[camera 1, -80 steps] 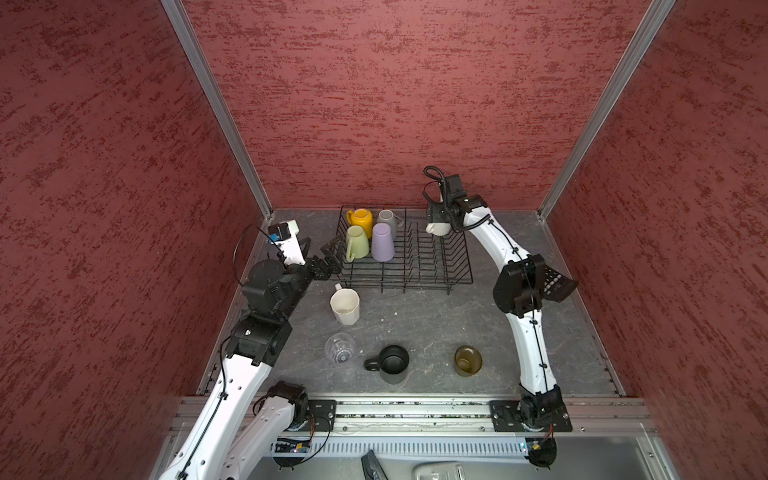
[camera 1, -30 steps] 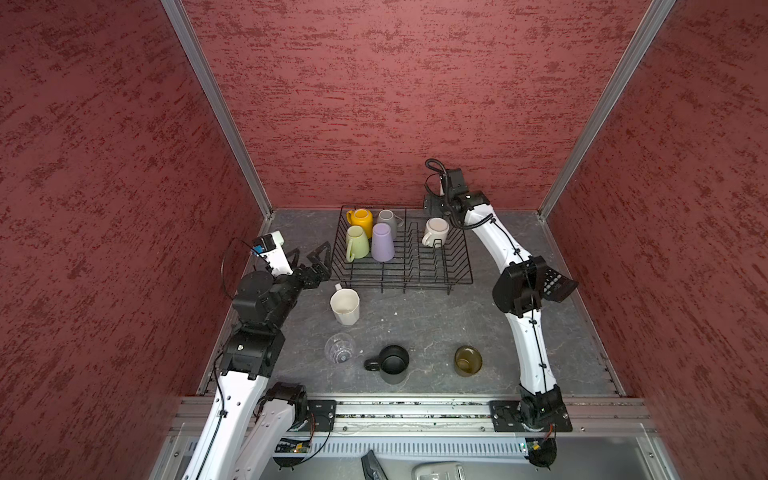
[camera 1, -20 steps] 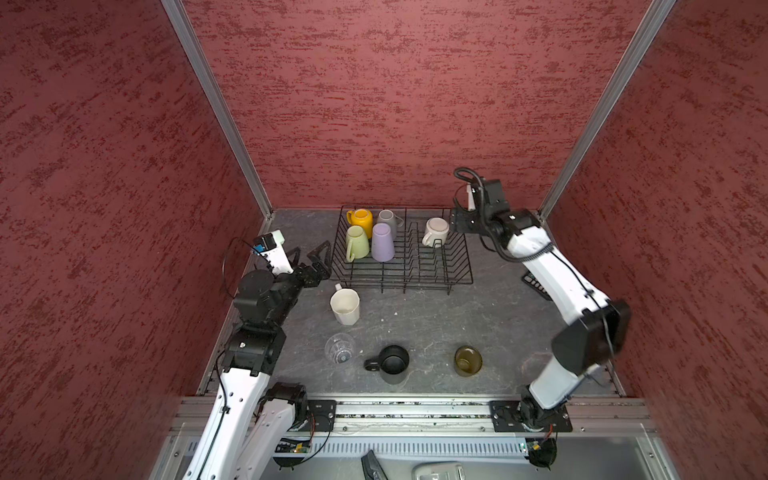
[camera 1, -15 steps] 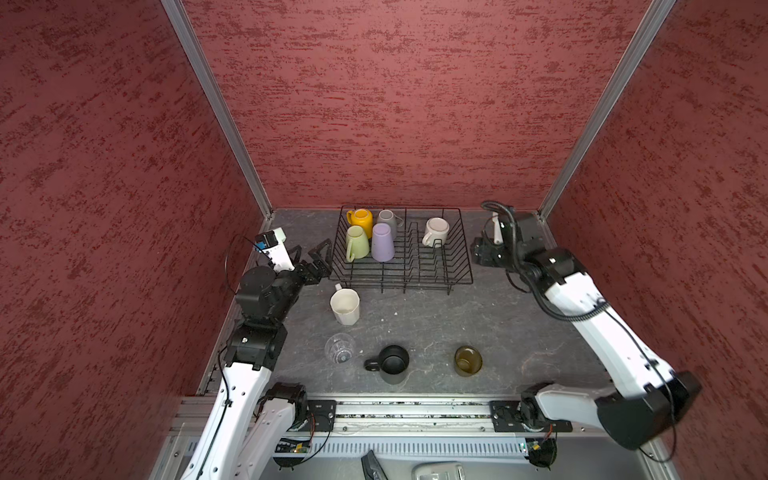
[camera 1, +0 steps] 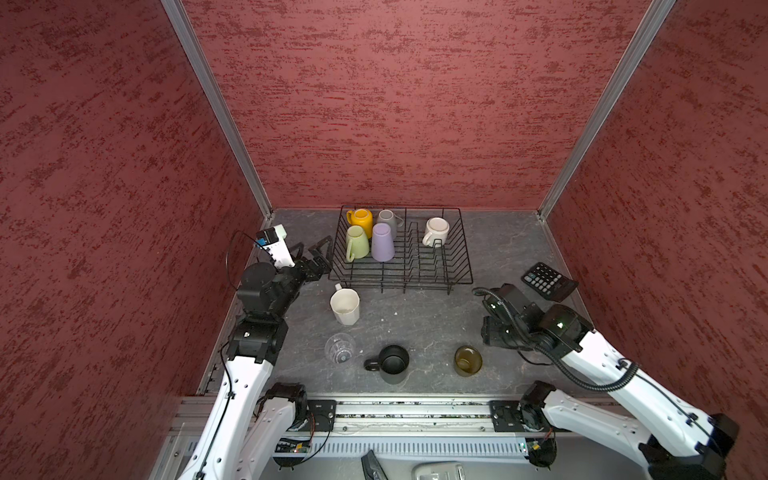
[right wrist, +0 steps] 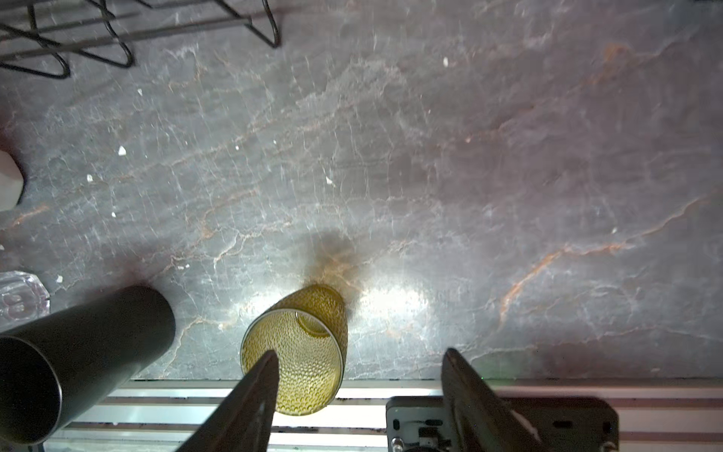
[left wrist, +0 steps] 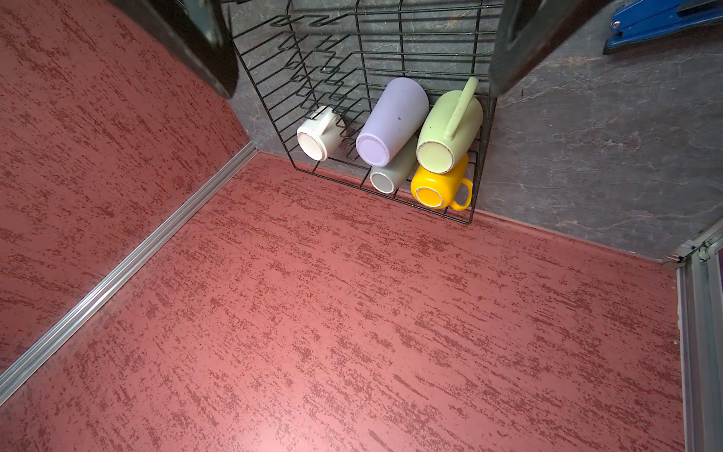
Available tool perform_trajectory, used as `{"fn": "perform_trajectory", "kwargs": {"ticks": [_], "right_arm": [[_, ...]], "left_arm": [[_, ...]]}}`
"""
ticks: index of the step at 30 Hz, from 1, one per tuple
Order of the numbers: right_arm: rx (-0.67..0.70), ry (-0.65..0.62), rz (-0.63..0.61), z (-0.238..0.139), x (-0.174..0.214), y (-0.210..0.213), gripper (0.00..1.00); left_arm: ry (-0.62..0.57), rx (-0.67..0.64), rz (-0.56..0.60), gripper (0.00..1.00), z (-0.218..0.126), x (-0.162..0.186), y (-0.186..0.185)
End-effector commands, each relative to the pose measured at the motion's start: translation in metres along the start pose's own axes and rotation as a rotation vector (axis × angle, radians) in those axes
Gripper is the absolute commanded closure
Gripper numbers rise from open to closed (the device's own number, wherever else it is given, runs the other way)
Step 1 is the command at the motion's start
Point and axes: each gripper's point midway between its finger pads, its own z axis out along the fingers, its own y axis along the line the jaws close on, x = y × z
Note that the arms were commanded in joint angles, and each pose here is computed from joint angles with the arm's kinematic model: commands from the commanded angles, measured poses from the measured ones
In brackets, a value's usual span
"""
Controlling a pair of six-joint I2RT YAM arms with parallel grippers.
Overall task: Load the cups into the dish rack
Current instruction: 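Open the right gripper and move it to the olive textured glass on the table, then grasp the olive textured glass with the right gripper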
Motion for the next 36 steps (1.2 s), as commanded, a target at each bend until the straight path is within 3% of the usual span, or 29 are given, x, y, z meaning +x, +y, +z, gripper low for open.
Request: {"fn": "perform_trajectory", "kwargs": {"ticks": [1,12,20,32,36], "right_arm": [[-0.012,0.061,0.089,0.003,0.023,0.0,0.34],[0.005,0.139,0.079,0.044,0.056,0.008,0.4],[-0.016,0.133,0.105,0.081,0.056,0.024,0.52],[0.024,0.076,0.04,0.092,0.034,0.037,0.98],[-0.028,0.011,0.044,0.067,0.006,0.05,1.0]], "left_arm": [[-0.023,0.028,-0.001,0.0,-0.002,-0.008,-0.006],[-0.031,0.024,-0.01,0.0,-0.006,-0.008,-0.002],[-0.03,0.018,-0.015,0.0,-0.009,-0.006,0.001],[-0.015,0.023,-0.046,0.0,-0.007,-0.001,0.004],[0.017,0.038,-0.072,0.0,-0.003,0.002,0.003]]}}
